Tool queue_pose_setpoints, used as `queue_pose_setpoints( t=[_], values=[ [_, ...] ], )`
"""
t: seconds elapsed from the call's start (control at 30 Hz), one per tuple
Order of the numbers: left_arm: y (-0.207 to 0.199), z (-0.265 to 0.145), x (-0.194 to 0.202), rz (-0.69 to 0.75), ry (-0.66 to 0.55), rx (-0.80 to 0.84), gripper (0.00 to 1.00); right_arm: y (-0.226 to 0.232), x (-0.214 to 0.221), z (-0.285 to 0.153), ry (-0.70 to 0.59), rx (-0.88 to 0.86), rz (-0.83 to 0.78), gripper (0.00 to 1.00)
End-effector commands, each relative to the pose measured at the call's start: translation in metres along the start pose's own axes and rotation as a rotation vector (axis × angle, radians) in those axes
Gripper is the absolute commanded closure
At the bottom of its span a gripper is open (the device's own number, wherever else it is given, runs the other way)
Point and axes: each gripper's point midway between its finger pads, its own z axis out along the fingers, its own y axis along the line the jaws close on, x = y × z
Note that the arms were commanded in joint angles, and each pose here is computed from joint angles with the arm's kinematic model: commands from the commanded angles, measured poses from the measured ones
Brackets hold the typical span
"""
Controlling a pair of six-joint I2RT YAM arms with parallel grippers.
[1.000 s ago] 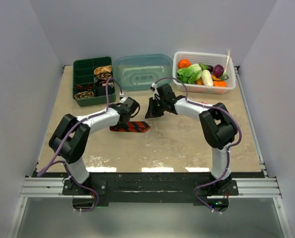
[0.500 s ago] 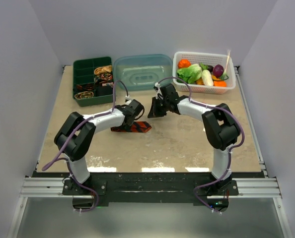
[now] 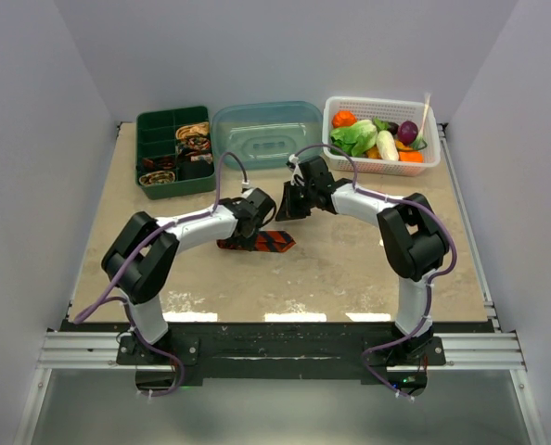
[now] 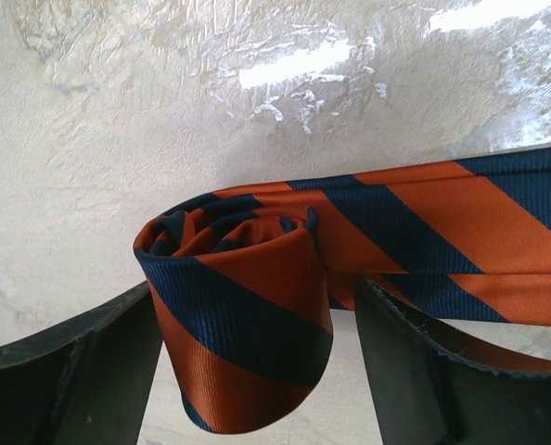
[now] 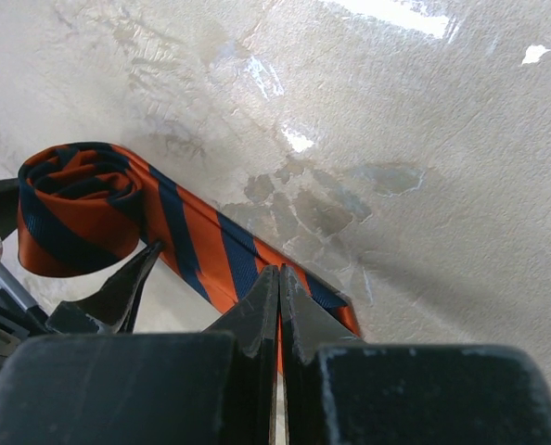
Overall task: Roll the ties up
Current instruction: Roll the tie at the center of the board.
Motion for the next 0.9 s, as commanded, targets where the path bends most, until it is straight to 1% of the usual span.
queue_pose_setpoints(
  t=[0.0, 0.1, 0.2, 0.4, 0.57, 0.63, 0.7, 0.73, 0.8, 0.83, 0.87],
  values=[
    [0.006, -0.016, -0.019, -0.065, -0.056, -0.006, 0.19, 0.017, -0.013, -0.004, -0.032, -0.060, -0.036, 1.00],
    [0.008, -0.020, -0.022, -0.076, -0.064, -0.006, 0.20, 0.018, -0.014, -0.006, -0.033, -0.060, -0.040, 1.00],
    [0.006, -0.028, -0.028, -0.094, -0.089, 0.023, 0.17, 0.018, -0.014, -0.007, -0.035, -0.060, -0.042, 1.00],
    [0.003, -0.046, -0.045, -0.131, -0.149, 0.098, 0.09, 0.020, -0.017, -0.009, -0.040, -0.056, -0.048, 1.00],
    [0.006, -0.073, -0.065, -0.185, -0.239, 0.167, 0.03, 0.028, -0.025, -0.017, -0.057, -0.062, -0.070, 1.00],
    [0.009, -0.089, -0.076, -0.217, -0.295, 0.214, 0.00, 0.036, -0.028, -0.019, -0.061, -0.070, -0.089, 1.00],
    [0.014, -0.100, -0.085, -0.249, -0.333, 0.251, 0.00, 0.051, -0.034, -0.020, -0.069, -0.084, -0.124, 1.00],
    [0.016, -0.110, -0.089, -0.271, -0.354, 0.298, 0.00, 0.057, -0.035, -0.020, -0.070, -0.090, -0.134, 1.00],
    [0.033, -0.111, -0.094, -0.334, -0.363, 0.322, 0.00, 0.080, -0.039, -0.018, -0.072, -0.115, -0.183, 1.00],
    [0.036, -0.118, -0.096, -0.354, -0.370, 0.379, 0.00, 0.088, -0.039, -0.017, -0.070, -0.121, -0.200, 1.00],
    [0.055, -0.112, -0.097, -0.402, -0.368, 0.370, 0.00, 0.101, -0.047, -0.019, -0.086, -0.134, -0.227, 1.00]
  ],
)
